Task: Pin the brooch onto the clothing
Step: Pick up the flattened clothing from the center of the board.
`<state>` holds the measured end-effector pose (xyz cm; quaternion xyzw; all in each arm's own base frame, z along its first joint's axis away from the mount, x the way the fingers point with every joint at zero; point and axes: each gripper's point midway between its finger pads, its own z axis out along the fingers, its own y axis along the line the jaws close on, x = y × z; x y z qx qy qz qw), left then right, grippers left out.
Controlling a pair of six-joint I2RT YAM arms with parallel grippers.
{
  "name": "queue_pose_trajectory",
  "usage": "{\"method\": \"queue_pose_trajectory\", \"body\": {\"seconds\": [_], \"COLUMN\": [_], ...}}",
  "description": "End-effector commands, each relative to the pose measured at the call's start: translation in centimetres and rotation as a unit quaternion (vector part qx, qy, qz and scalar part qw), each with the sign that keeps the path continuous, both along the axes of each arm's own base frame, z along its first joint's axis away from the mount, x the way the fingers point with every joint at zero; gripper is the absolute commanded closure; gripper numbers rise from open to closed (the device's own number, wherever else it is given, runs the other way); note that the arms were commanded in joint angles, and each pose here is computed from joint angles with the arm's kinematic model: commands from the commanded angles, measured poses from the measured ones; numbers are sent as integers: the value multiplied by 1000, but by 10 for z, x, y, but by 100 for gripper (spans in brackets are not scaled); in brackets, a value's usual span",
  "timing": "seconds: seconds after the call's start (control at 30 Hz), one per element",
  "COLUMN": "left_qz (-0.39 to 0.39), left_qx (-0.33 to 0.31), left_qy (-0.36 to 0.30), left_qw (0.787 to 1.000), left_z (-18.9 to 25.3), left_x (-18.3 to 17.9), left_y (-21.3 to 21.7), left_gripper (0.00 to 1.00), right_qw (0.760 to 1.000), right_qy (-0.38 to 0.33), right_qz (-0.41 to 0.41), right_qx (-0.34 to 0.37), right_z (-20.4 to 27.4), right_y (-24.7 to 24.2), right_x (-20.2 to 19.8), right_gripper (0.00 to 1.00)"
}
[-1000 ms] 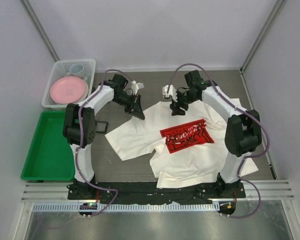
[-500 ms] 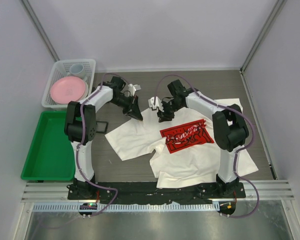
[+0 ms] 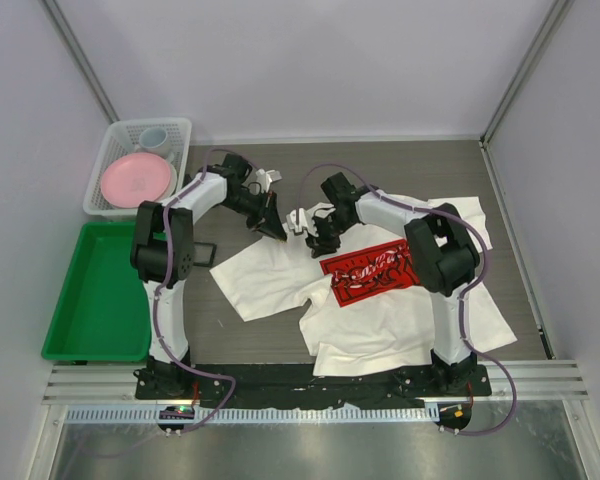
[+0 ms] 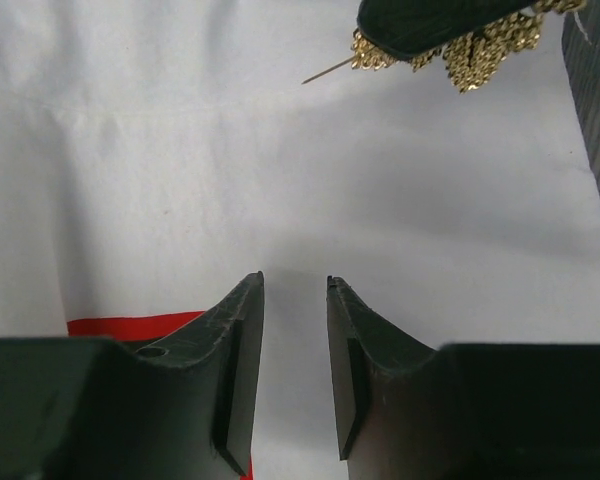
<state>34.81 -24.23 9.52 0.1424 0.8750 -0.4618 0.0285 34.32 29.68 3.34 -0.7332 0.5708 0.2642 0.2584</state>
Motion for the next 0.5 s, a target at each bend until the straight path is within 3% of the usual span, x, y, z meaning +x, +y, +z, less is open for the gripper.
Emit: {"method": "queue_pose_trajectory", "body": {"seconds": [0.0, 0.27, 0.47], "left_qz": [5, 11, 16], "left_qx": [-14, -11, -10], "left_qy": [4, 9, 16], "left_qw": [1000, 1000, 1000], "left_z": [0, -4, -6], "left_x": [3, 7, 10], "left_y": [-2, -3, -5], "left_gripper": [100, 100, 100], "right_qw": [1000, 998, 998], "right_qy": [-25, -4, -8], "right_qz": [14, 32, 29], "right_qx": [-4, -50, -50], "right_z": [-4, -33, -27], "right_y": [6, -9, -7], "right_x": [5, -7, -5], "right_gripper": [63, 68, 99]}}
